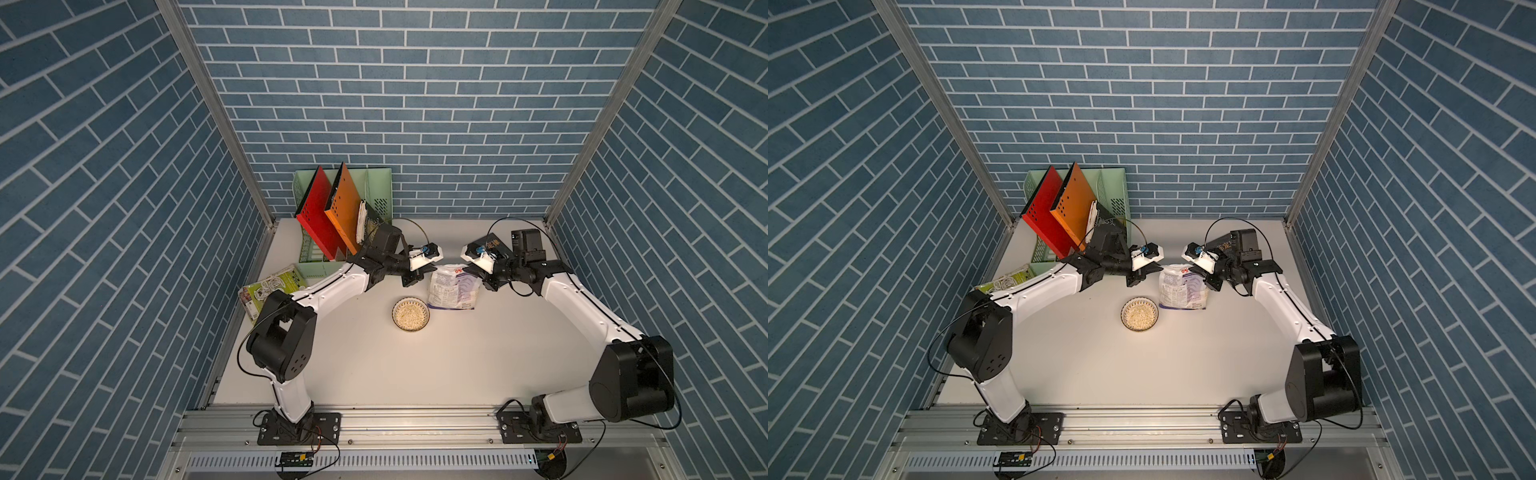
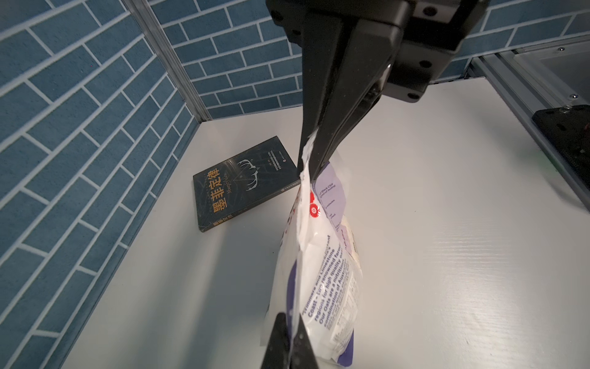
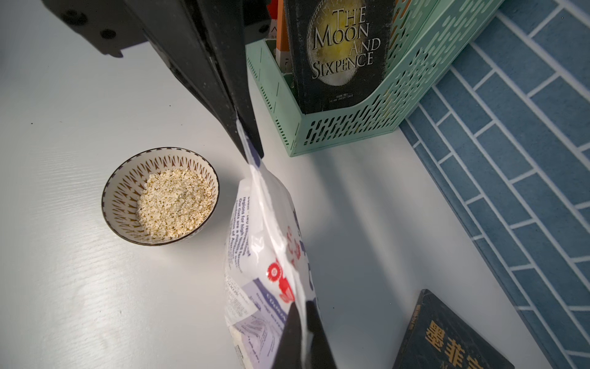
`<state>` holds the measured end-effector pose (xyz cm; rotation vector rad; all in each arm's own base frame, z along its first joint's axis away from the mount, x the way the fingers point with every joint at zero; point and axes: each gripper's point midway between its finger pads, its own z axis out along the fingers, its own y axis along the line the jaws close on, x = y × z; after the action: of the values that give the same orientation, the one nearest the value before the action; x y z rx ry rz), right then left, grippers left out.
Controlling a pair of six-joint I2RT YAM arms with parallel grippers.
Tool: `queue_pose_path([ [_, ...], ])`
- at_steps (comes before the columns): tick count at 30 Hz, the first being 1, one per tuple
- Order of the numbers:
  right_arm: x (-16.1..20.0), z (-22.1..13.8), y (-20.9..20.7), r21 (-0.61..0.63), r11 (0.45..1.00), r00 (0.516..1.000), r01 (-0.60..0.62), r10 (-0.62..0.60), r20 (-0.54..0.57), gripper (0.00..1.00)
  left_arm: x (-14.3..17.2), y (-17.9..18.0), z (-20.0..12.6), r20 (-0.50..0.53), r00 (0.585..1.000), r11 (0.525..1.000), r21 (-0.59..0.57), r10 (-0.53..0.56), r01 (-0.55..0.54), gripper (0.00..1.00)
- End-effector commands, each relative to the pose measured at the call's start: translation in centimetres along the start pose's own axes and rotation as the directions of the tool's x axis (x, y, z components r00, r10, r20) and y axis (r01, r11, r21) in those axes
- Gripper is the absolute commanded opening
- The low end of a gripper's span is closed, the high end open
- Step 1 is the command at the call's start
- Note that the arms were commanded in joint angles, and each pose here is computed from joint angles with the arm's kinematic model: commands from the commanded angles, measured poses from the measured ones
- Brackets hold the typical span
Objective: Pour the oats into the breakfast bowl
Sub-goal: Close the oats bag at the center of the board.
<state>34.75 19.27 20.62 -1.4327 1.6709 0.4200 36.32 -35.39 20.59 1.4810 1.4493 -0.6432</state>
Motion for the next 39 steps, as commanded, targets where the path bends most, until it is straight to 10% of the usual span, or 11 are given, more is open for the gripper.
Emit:
queue_pose_path([
  [1, 0.3, -1.5, -1.7, 0.076, 0.997, 0.998, 0.008, -0.003, -0.06, 0.05, -1.4, 1.2, -2.0, 0.037, 0.999, 0.999, -0.049, 0.024, -0.022, 0.0],
  [14, -4.3, 2.4, 0.5, -0.043, 0.996, 0.996, 0.076, -0.074, 0.05, 0.35, -2.4, 1.2, -1.6, 0.1, 0.995, 1.0, -0.03, 0.009, -0.006, 0.0],
  [20, -3.5, 3.2, 0.6, -0.061, 0.996, 0.998, 0.062, -0.061, 0.015, 0.29, -2.2, 1.1, -1.5, 0.099, 0.995, 0.999, -0.032, 0.005, -0.002, 0.0],
  [26, -3.6, 2.9, 0.5, -0.052, 0.996, 0.998, 0.07, -0.069, 0.012, 0.0, -2.2, 1.2, -1.6, 0.096, 0.995, 0.999, -0.038, 0.008, -0.005, 0.0],
  [34, -4.7, 3.2, 0.8, -0.047, 0.995, 0.996, 0.088, -0.087, 0.027, 0.22, -2.2, 1.2, -1.5, 0.102, 0.995, 0.999, -0.036, 0.006, -0.002, 0.0],
  [39, -5.2, 4.0, 1.1, -0.067, 0.994, 0.995, 0.09, -0.087, 0.048, 0.01, -2.2, 1.2, -1.4, 0.101, 0.995, 0.999, -0.036, 0.002, 0.002, 0.0],
])
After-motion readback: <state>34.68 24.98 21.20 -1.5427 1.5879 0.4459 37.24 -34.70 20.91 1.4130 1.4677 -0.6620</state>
